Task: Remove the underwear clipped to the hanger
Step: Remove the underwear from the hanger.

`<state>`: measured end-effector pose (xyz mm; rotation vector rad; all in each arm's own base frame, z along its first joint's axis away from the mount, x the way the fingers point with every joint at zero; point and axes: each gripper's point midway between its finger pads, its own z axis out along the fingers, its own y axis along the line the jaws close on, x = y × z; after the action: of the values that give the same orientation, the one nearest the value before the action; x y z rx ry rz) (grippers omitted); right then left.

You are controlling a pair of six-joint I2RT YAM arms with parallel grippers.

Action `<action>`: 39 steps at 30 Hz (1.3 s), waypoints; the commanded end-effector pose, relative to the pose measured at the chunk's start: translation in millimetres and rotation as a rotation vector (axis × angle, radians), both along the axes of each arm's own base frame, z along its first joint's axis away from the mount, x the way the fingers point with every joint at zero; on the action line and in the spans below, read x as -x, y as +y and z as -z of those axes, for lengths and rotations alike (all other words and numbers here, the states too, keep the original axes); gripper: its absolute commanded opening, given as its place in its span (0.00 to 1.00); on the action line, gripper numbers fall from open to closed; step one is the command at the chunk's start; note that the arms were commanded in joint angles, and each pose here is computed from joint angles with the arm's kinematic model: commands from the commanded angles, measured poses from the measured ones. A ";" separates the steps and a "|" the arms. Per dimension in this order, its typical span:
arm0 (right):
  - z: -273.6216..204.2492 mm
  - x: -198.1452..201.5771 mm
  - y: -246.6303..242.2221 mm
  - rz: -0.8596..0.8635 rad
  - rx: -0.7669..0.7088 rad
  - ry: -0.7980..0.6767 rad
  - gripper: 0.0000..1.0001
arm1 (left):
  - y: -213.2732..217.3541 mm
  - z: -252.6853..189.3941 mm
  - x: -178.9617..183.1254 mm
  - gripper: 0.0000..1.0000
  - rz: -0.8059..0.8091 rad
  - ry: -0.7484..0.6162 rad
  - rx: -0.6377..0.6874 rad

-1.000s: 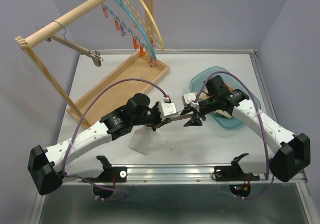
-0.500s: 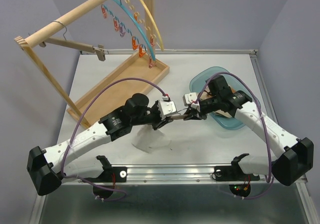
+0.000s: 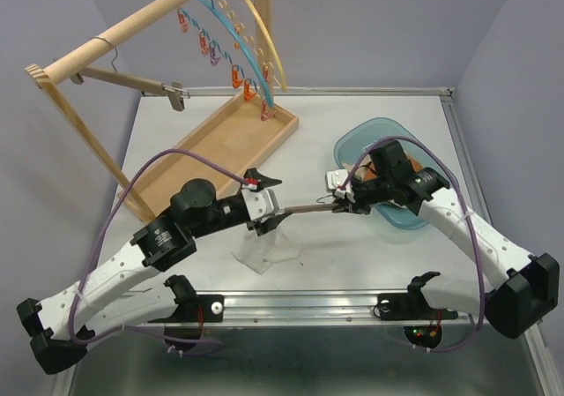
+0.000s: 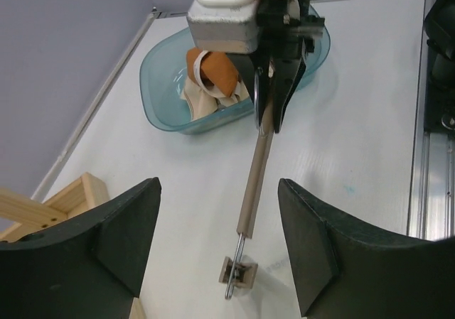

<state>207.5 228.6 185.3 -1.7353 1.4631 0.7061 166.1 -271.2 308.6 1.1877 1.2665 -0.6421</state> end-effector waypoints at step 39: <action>-0.2 7.0 -9.6 0.022 -0.008 -0.026 0.01 | 16.4 112.7 -18.8 0.60 -0.006 -0.134 -0.332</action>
<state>204.2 216.5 177.1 -1.7261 1.5025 0.6538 182.4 -247.9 189.3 1.4879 1.3271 -0.3398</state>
